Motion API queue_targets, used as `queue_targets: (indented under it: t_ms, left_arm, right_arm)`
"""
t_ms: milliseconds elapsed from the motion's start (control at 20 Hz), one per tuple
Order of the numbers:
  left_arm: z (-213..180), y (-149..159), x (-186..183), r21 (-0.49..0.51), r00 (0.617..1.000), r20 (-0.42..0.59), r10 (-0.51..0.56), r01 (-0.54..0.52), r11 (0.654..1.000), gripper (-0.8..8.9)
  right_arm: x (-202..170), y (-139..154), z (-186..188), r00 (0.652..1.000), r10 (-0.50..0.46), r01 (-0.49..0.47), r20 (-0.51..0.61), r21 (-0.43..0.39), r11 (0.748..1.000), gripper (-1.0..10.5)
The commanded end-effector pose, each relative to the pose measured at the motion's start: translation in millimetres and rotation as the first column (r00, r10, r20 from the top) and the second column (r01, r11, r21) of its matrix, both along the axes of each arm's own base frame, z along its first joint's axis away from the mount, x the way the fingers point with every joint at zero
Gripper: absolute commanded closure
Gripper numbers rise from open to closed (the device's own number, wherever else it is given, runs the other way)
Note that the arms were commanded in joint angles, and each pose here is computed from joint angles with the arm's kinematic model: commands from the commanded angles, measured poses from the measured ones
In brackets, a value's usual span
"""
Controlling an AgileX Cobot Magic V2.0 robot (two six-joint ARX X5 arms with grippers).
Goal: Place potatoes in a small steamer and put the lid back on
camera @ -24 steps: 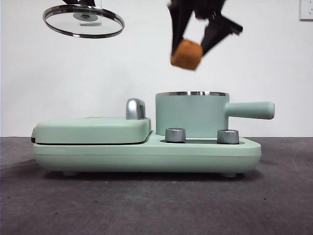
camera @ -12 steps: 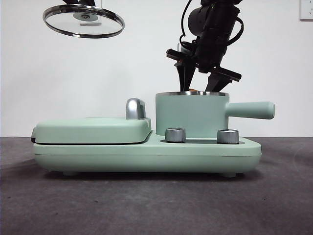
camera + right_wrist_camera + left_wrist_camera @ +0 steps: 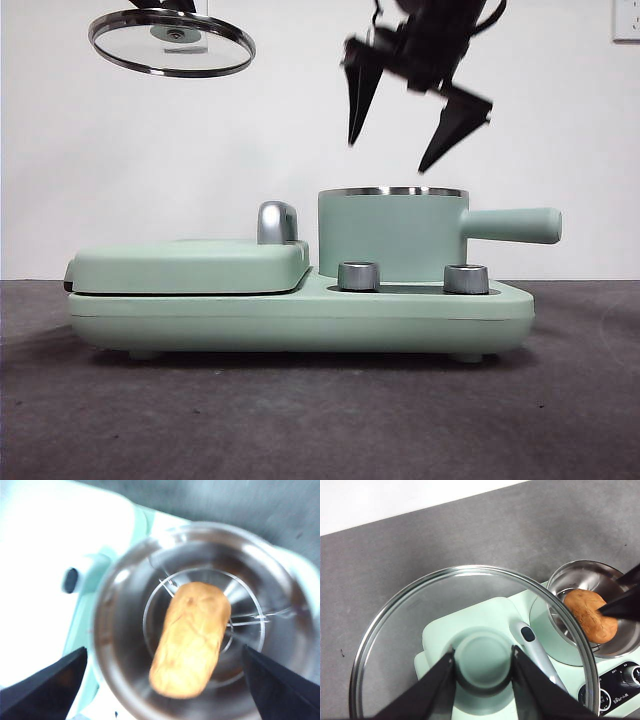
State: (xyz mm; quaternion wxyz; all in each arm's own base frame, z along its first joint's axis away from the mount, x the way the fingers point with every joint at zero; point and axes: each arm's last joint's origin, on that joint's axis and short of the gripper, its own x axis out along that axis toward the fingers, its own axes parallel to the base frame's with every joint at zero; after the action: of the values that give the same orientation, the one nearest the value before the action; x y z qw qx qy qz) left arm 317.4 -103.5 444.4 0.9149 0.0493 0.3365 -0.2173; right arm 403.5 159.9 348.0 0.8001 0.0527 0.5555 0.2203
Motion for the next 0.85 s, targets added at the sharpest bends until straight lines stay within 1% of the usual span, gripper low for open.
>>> queue_targets:
  t_ms: [50,150,250,350,400,500,600,650,700,800,850]
  left_arm:
    - [11,-5,-2,-0.017,0.998,0.056,-0.021,0.022,1.000,7.90]
    - [11,-7,-3,-0.016,0.998,0.056,-0.029,0.030,0.999,7.90]
    - [11,-11,-4,-0.012,0.997,0.061,-0.044,0.045,0.999,7.90]
    - [11,-18,-3,-0.016,0.995,0.073,-0.062,0.063,0.998,7.90]
    - [10,-22,-2,-0.018,0.994,0.078,-0.073,0.075,0.997,7.90]
    - [7,-35,-1,-0.020,0.991,0.086,-0.107,0.109,0.994,7.90]
    - [2,-53,0,-0.021,0.985,0.088,-0.150,0.153,0.988,7.90]
    - [-2,-63,1,-0.019,0.980,0.090,-0.176,0.179,0.984,7.90]
    - [-5,-73,2,-0.019,0.975,0.092,-0.200,0.203,0.979,7.90]
    - [-13,-94,3,-0.011,0.962,0.100,-0.254,0.257,0.966,7.90]
    - [-18,-105,4,-0.008,0.955,0.103,-0.278,0.280,0.960,7.90]
  right_arm:
    - [-26,-10,33,0.999,0.027,-0.027,0.027,-0.006,1.000,4.6]
    - [-56,-21,61,0.995,0.045,-0.045,0.090,0.003,0.999,4.6]
    - [-95,-35,83,0.987,0.069,-0.069,0.143,-0.007,0.998,4.6]
    - [-136,-51,95,0.979,0.080,-0.074,0.186,-0.042,0.996,4.6]
    - [-157,-59,98,0.978,0.077,-0.069,0.196,-0.045,0.997,4.6]
    - [-195,-73,97,0.976,0.075,-0.067,0.207,-0.044,0.997,4.6]
    - [-234,-88,89,0.974,0.074,-0.066,0.213,-0.043,0.997,4.6]
    - [-250,-95,83,0.970,0.069,-0.060,0.234,-0.044,0.997,4.6]
    - [-264,-100,77,0.959,0.062,-0.055,0.278,-0.032,0.998,4.6]
    - [-290,-110,58,0.931,0.017,-0.028,0.365,0.026,0.999,4.6]
    - [-302,-114,46,0.922,-0.015,-0.010,0.388,0.062,0.998,4.6]
